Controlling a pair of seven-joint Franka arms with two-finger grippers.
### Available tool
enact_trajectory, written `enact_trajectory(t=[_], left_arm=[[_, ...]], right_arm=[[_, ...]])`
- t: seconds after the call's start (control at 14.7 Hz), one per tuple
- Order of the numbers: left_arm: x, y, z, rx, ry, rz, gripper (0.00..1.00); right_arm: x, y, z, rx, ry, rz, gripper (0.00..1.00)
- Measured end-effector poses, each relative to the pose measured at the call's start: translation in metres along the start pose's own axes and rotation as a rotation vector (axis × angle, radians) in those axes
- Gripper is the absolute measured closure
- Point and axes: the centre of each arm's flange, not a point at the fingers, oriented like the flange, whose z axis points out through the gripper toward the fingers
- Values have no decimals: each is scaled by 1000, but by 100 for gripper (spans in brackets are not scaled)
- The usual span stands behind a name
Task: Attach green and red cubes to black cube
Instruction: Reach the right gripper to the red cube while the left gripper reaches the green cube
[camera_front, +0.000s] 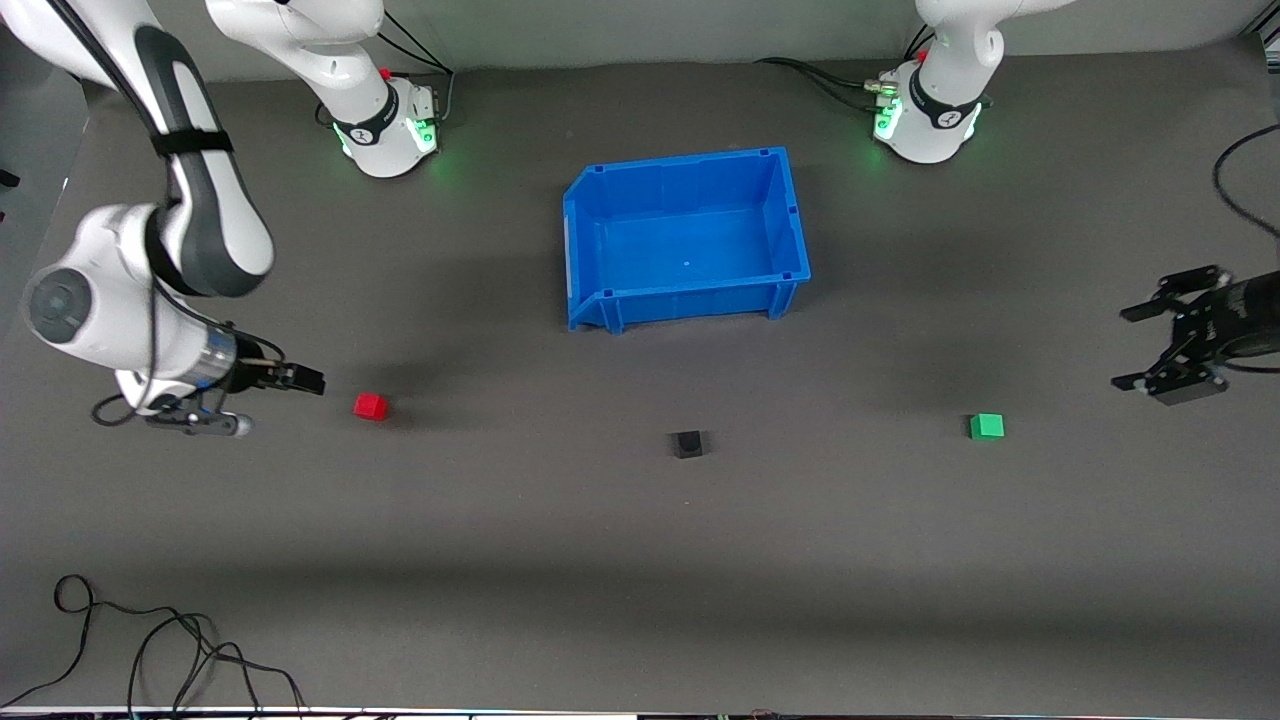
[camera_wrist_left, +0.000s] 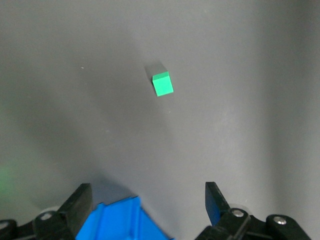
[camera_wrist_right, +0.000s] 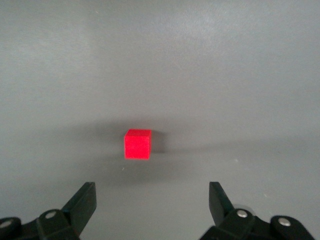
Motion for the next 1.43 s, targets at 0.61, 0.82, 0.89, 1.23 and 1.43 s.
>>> enact_trajectory(t=[0.61,0.82,0.89,1.23,1.43], left_arm=[[72,-27,166,-120,-33,-266,0],[79,-22,202,-134,-17,-298,0],[78,-20,214,-133,-10,-299,0],[75,-14,242,-119,10,-269,0],[83,-19,246,-113,14,-232,0]], right_arm=[[7,-12,93,-3,8,61,1],[8,-20,115,-2,22,74,1],[8,-22,121,-3,20,77,1],[7,-23,129,-5,13,80,13],[6,-23,136,-7,2,81,22]])
